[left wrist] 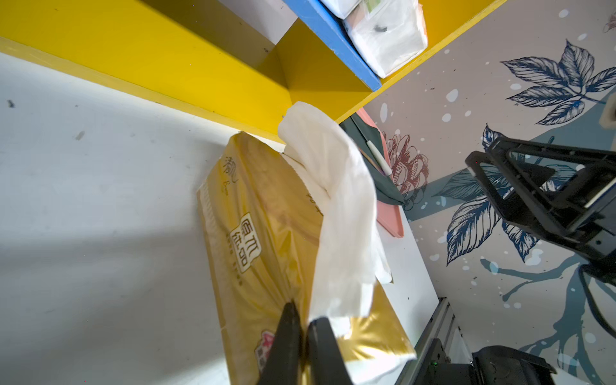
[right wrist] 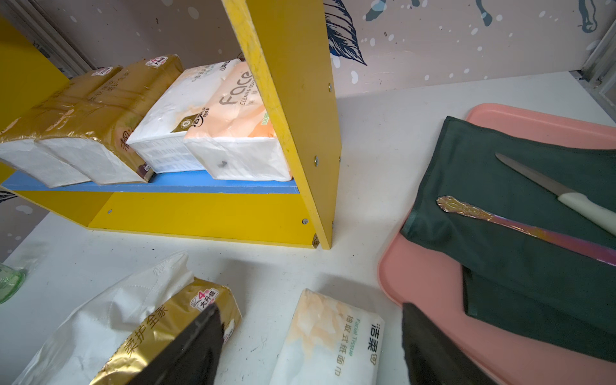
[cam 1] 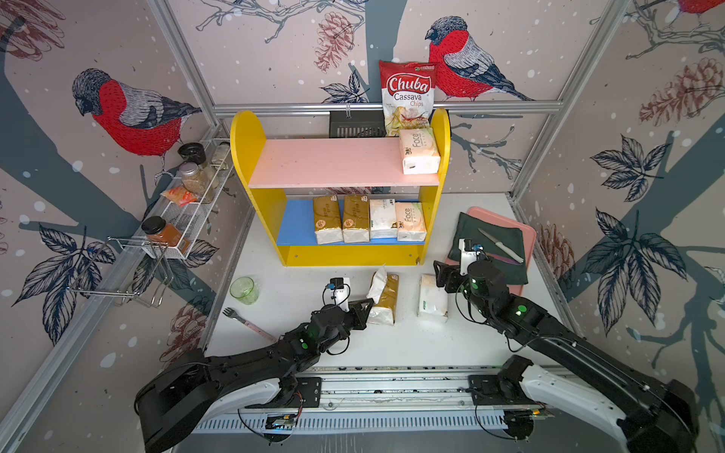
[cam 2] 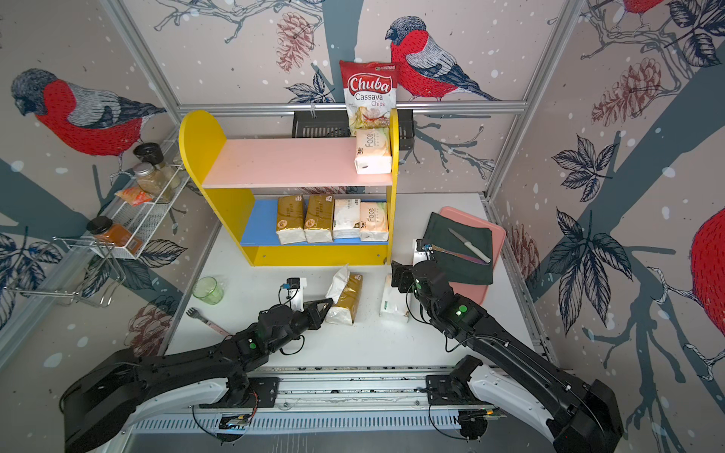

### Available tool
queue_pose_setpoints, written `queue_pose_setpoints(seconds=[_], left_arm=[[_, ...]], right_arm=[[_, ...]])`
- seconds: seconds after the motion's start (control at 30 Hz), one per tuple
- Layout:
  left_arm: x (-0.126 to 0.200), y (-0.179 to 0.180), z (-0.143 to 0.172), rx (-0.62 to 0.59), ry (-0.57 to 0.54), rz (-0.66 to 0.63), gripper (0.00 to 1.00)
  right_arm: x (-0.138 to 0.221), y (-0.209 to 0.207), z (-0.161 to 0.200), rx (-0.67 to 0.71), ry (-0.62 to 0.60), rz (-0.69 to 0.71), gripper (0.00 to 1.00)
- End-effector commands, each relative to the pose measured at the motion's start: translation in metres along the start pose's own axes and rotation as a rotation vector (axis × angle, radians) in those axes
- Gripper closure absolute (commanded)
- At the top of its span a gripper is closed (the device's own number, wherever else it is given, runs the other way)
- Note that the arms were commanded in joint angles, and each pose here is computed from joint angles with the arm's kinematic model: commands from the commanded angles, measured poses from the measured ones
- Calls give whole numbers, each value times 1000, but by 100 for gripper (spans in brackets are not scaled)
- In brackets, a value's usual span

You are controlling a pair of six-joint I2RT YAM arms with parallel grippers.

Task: Remove the tissue boxes from the shelf
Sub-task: Place the box of tissues at the center of the board.

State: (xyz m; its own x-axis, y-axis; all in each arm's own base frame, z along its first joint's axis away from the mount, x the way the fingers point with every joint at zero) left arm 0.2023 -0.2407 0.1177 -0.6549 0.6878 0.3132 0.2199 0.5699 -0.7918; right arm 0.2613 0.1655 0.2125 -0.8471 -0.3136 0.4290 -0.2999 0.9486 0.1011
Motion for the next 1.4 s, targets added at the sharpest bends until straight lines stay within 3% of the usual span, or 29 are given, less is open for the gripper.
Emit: queue_pose_setpoints(seconds=[0.0, 0.57, 0.67, 0.83, 1.07, 1.37], left_arm=[[-6, -33, -11, 37, -50, 156, 100], [-69, -19, 46, 99, 108, 163, 100], [-73, -17, 49, 105, 112, 156, 75], [-73, -15, 47, 107, 90, 142, 54], [-66, -18, 40, 78, 46, 114, 41], [-50, -32, 12, -7, -35, 40, 38]], right_arm=[[0, 1, 0, -6, -4, -9, 15], [10, -13, -4, -1, -19, 16, 15], [11, -16, -5, -2, -20, 18, 15], [10, -19, -5, -6, -19, 18, 15], [8, -21, -2, -11, -13, 16, 15], [-10, -41, 22, -126, 96, 18, 14]])
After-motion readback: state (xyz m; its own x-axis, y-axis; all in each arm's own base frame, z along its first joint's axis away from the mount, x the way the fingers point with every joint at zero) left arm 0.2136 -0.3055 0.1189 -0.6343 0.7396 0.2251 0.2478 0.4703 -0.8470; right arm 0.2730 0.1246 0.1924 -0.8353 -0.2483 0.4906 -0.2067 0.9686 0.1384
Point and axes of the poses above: each gripper's point midway between its finger pads, its own x axis back along the fingers, its own y axis along the line the jaws close on, z = x × y, the point moved 1 cm from there along x, back along the fingers, and after that the axes turned 6 degrees about x, right-handed, at the moved point
